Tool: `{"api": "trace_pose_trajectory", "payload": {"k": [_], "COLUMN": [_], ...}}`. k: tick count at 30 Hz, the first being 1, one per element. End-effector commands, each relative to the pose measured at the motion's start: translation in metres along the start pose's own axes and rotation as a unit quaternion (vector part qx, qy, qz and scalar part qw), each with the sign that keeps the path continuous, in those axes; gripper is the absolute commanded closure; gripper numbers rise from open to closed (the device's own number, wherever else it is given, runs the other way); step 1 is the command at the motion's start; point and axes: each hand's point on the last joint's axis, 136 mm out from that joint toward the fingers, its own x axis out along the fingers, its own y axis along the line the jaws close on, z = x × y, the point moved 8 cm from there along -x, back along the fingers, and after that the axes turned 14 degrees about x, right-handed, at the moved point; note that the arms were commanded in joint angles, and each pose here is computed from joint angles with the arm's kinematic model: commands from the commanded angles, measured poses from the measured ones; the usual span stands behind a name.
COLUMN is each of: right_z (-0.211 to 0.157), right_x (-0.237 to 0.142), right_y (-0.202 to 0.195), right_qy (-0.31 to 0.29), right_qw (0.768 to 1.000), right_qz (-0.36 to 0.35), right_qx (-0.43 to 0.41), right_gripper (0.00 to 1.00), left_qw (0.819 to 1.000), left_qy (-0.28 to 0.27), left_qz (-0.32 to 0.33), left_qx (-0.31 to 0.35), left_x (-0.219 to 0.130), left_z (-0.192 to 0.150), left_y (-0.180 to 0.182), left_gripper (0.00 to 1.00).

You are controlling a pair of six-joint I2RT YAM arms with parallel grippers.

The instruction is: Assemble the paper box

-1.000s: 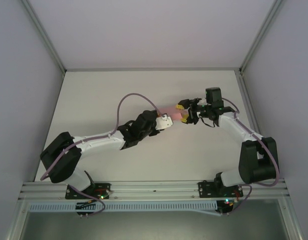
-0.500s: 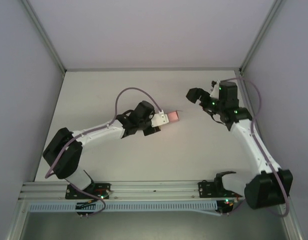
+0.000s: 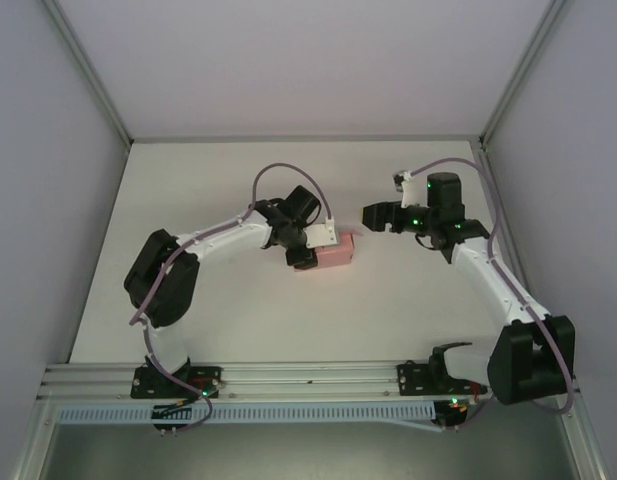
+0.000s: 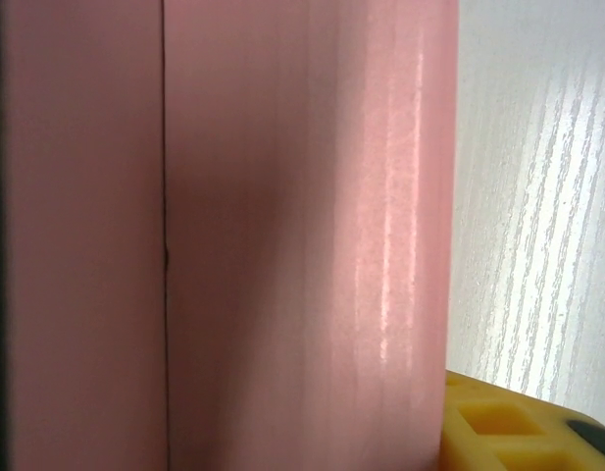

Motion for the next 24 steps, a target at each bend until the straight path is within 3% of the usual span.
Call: {"api": "trace_pose_trajectory", "payload": {"k": [1, 4, 13, 19, 22, 24], "right_z": [-0.013, -0.016, -0.021, -0.03, -0.028, -0.025], "right_x": [0.008, 0.018, 0.04, 0.047, 0.052, 0.054], "right_y": [0.001, -0.006, -0.012, -0.012, -0.02, -0.022], "right_qy": [0.054, 0.076, 0.134, 0.162, 0.161, 0.162], "right_qw": [0.997, 0.993, 0.984, 0.977, 0.977, 0.976], "right_qz": [0.0, -0.03, -0.02, -0.004, -0.037, -0.046], "right_qx": [-0.057, -0.079, -0.111, -0.136, -0.136, -0.135], "right_gripper": [0.29, 0.31, 0.4, 0.41, 0.42, 0.48], "left_qw": [0.998, 0.998, 0.998, 0.998, 0.998, 0.998], "left_qy": [0.024, 0.024, 0.023, 0.02, 0.02, 0.019], "left_qz": [-0.054, -0.054, -0.055, -0.054, -0.053, -0.054], "left_qx": [0.009, 0.013, 0.013, 0.014, 0.015, 0.014], "left_x": [0.012, 0.012, 0.014, 0.013, 0.012, 0.012], "left_z": [-0.008, -0.008, -0.008, -0.007, -0.007, -0.007], "left_y": [-0.013, -0.013, -0.012, -0.011, -0.012, -0.012], "left_gripper": [0.49, 0.49, 0.48, 0.48, 0.48, 0.48]}}
